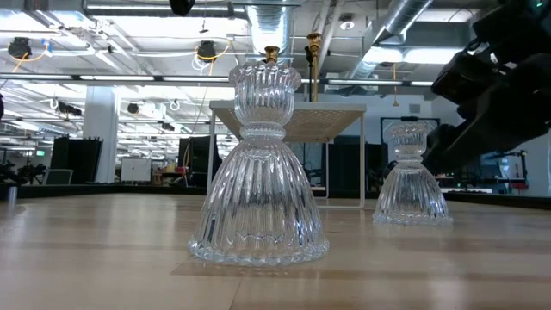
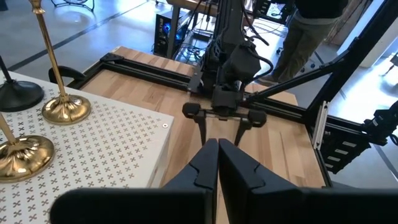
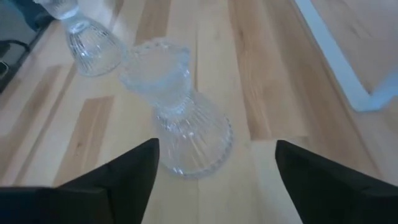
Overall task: Pick & Place candle stick holders
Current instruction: Put the right transparent candle holder on the shelf
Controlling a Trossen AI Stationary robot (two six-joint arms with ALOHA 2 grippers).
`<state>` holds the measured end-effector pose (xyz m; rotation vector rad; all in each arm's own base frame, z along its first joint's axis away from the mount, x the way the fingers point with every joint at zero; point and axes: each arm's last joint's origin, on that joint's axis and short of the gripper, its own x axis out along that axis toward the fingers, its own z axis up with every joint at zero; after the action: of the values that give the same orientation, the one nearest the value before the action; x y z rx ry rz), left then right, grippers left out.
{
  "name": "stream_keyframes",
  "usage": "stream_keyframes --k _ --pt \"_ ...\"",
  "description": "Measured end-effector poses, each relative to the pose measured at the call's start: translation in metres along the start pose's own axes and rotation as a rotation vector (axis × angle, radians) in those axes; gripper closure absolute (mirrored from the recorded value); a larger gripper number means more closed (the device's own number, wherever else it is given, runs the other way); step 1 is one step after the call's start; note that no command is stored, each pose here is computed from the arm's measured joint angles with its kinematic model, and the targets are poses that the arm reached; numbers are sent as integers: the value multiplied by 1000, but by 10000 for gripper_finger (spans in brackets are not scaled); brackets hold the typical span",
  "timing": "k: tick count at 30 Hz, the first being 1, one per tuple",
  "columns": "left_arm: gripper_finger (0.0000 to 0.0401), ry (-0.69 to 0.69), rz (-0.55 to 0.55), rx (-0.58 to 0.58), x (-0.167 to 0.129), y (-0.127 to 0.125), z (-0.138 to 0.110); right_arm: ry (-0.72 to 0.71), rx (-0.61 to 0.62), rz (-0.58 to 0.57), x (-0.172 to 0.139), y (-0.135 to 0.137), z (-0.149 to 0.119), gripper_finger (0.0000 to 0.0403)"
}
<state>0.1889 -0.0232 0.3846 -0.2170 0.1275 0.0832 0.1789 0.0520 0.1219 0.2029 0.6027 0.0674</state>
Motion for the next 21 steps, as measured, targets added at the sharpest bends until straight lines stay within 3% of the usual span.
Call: stream_keyframes --k 7,21 --pt "390 0 0 0 0 0 0 -87 48 59 12 9 3 77" --pt "390 0 0 0 0 0 0 -27 -17 68 53 30 17 82"
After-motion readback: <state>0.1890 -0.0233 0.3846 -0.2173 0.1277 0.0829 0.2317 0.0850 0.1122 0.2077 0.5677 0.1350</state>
